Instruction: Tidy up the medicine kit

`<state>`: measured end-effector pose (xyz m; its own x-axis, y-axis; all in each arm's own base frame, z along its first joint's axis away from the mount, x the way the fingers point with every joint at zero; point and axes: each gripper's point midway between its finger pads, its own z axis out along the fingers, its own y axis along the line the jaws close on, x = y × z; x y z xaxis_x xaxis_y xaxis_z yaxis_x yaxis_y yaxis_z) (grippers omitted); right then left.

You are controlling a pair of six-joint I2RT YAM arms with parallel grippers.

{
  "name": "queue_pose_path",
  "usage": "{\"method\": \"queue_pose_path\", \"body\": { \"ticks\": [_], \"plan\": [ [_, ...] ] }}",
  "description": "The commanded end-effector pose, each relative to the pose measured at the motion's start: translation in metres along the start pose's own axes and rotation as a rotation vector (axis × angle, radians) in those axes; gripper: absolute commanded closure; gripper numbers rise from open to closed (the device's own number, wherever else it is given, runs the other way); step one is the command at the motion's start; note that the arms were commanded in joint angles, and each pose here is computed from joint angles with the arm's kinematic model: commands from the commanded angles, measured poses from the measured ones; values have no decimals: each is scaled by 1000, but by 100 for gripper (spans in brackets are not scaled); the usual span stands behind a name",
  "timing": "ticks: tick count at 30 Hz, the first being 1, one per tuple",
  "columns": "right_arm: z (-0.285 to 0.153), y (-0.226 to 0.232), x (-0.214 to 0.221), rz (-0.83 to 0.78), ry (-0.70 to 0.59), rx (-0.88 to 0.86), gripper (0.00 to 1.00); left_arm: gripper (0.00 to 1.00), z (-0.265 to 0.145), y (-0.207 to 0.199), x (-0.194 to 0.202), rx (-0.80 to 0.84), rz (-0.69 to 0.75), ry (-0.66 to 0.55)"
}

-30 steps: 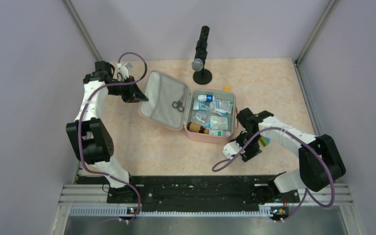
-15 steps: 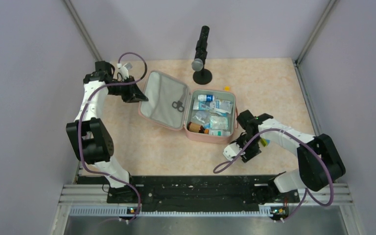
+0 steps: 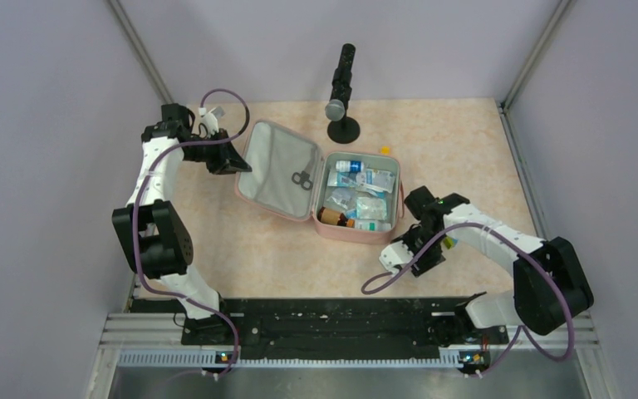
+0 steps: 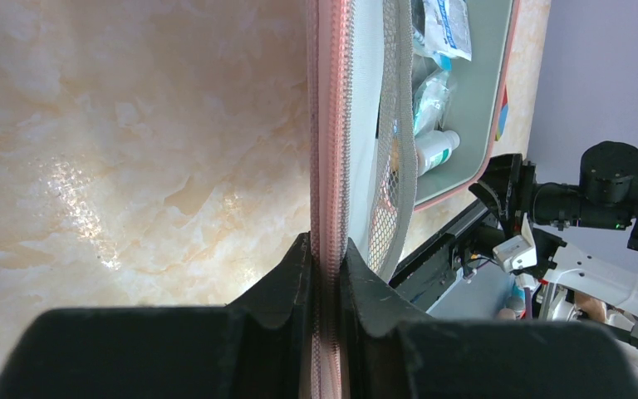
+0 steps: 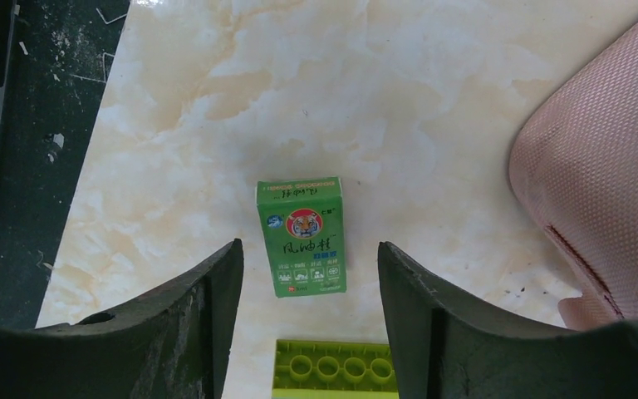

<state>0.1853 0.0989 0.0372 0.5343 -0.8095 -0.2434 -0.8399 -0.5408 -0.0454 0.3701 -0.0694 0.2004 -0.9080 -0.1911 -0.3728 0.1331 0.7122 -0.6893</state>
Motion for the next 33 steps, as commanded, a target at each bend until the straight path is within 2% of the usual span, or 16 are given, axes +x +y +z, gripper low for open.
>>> {"method": "queue_pose_path", "body": {
  "ticks": [1, 14, 20, 22, 26, 33],
  "plan": [
    [0, 0, -5, 32, -34, 23, 40, 98, 3, -7, -6, 28, 13, -10],
    [16, 4, 3, 80, -15, -9, 44, 98, 3, -6, -4, 27, 12, -9],
    [21, 0, 7, 102, 0, 30, 48, 98, 3, -6, -3, 25, 11, -7],
    [20, -2, 7, 112, 1, 42, 53, 98, 3, -6, -3, 26, 7, -6],
    [11, -9, 3, 135, -11, 80, 60, 98, 4, -5, -4, 28, 4, -5],
    [-41, -42, -24, 137, -102, 217, 62, 98, 5, -5, -4, 32, -1, -3]
  ]
}}
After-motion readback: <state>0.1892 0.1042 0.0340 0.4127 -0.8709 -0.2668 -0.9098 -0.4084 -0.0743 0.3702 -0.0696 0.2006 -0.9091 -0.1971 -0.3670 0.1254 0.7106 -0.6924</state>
